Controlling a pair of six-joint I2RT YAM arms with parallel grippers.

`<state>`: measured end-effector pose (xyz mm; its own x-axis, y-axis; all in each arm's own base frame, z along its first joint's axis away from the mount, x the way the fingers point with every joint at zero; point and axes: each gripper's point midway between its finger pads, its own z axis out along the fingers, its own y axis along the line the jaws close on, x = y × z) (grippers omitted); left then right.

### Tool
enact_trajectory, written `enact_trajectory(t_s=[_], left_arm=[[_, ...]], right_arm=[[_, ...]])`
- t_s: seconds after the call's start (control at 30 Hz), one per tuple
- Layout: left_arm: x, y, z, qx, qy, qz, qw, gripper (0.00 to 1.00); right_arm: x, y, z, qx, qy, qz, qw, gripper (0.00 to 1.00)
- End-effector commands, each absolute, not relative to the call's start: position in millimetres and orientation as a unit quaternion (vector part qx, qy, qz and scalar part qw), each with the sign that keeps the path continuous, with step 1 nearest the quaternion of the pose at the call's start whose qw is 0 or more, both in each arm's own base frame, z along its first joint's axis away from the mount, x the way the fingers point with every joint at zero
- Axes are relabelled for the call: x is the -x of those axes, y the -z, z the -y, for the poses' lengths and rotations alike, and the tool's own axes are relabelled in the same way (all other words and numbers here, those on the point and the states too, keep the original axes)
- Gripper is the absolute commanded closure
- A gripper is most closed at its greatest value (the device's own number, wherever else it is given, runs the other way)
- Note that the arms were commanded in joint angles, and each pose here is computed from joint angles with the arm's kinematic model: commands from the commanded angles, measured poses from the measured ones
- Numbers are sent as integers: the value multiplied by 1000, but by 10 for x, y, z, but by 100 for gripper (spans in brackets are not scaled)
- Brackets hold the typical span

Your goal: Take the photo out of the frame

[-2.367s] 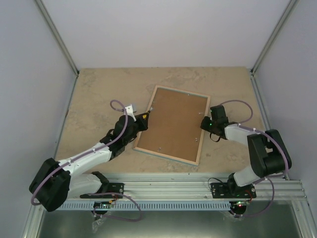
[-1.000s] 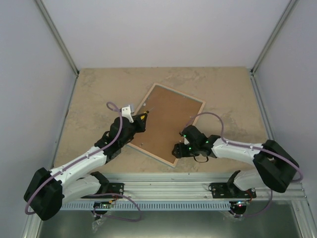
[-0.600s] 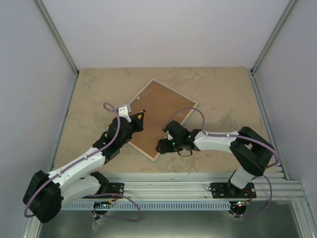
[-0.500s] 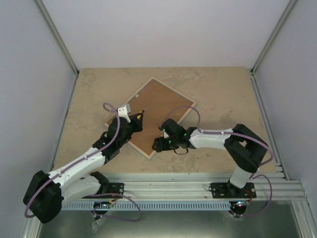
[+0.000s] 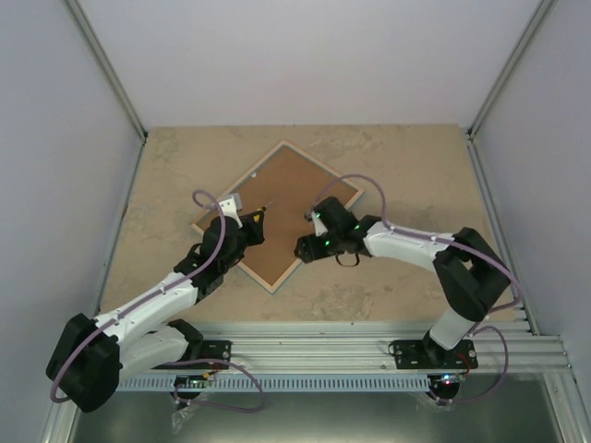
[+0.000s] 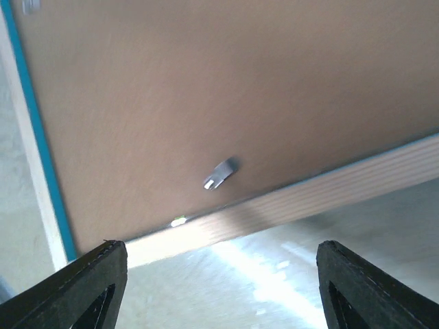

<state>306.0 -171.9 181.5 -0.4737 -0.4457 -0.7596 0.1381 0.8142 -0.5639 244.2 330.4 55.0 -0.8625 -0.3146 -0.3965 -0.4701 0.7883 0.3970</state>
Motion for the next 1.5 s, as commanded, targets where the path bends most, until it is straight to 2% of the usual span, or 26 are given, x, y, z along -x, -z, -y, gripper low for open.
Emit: enact_trajectory(t_s=[0.0, 0.2, 0.43, 0.73, 0.93, 1.47], left_arm=[[-3092, -1765, 1717, 98, 290, -809, 502, 100], [-3111, -1733, 1730, 95, 287, -811, 500, 100], [-3136, -1684, 1786, 88, 292, -815, 494, 100], [-3163, -1638, 1850, 78, 295, -819, 487, 100], [-3162, -1652, 1859, 74, 296, -818, 488, 100], [-3136, -1655, 1998, 55, 325, -818, 471, 100]], right_arm=[[-2979, -975, -2990, 203, -238, -922, 228, 23], [-3816, -1109, -2498, 157, -226, -920, 279, 23], [-4641, -1007, -2088, 127, -211, -920, 305, 21], [-5184, -505, -1913, 147, -190, -931, 276, 21], [-5051, -351, -1991, 162, -216, -931, 247, 21], [-4093, -420, -2027, 163, -233, -933, 218, 26]])
